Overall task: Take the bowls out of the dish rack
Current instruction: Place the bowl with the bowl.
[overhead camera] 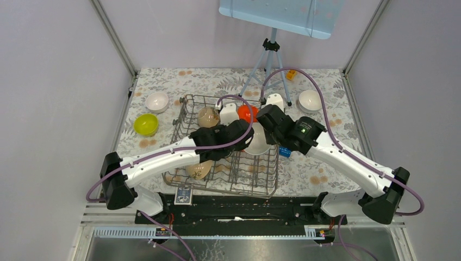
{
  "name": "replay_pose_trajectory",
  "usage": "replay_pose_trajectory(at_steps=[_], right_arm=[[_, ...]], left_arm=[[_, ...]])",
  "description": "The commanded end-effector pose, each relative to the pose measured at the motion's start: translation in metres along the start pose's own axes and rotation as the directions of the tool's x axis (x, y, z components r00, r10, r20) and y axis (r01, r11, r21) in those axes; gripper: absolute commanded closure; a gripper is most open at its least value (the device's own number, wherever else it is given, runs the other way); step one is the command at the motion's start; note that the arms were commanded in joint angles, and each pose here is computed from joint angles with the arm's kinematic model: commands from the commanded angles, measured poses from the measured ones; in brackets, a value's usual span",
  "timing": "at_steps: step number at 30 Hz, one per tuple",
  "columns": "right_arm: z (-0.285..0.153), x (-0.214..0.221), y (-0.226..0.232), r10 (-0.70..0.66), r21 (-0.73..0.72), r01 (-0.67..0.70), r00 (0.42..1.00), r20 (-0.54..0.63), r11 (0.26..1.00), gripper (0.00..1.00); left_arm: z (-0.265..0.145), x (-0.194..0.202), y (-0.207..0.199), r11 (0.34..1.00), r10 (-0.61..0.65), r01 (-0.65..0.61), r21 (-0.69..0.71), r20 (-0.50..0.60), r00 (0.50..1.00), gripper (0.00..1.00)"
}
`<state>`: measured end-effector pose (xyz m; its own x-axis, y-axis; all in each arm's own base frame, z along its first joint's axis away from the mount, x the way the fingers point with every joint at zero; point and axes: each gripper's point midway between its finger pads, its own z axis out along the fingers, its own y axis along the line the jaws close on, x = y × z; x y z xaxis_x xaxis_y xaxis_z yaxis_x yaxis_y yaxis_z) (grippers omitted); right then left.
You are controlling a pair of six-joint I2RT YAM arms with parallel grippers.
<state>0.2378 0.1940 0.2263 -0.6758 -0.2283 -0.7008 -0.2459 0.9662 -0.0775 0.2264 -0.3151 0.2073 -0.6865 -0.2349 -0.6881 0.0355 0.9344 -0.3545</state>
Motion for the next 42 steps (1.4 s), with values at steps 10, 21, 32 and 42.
replay_pose_trajectory(at_steps=[10, 21, 32, 42], right_arm=[[0.008, -0.001, -0.006, -0.011, 0.057, 0.011, 1.0, 0.013, 0.998, 0.8], [0.0, -0.004, -0.009, 0.0, 0.047, -0.001, 1.0, 0.028, 0.999, 1.0], [0.014, -0.036, -0.057, 0.148, 0.078, -0.151, 0.988, 0.035, 0.985, 1.0], [0.046, -0.037, -0.204, 0.651, 0.256, -0.696, 0.718, 0.245, 0.671, 1.0]], left_arm=[[-0.018, -0.036, -0.024, 0.99, -0.109, 0.1, 0.102, 0.084, 0.991, 1.0], [-0.022, -0.032, -0.022, 0.981, -0.135, 0.124, 0.152, 0.064, 0.989, 0.43], [-0.058, -0.045, 0.01, 0.971, -0.158, 0.133, 0.2, 0.116, 0.981, 0.01], [-0.079, -0.044, 0.069, 0.956, -0.237, 0.188, 0.223, 0.215, 0.948, 0.01]])
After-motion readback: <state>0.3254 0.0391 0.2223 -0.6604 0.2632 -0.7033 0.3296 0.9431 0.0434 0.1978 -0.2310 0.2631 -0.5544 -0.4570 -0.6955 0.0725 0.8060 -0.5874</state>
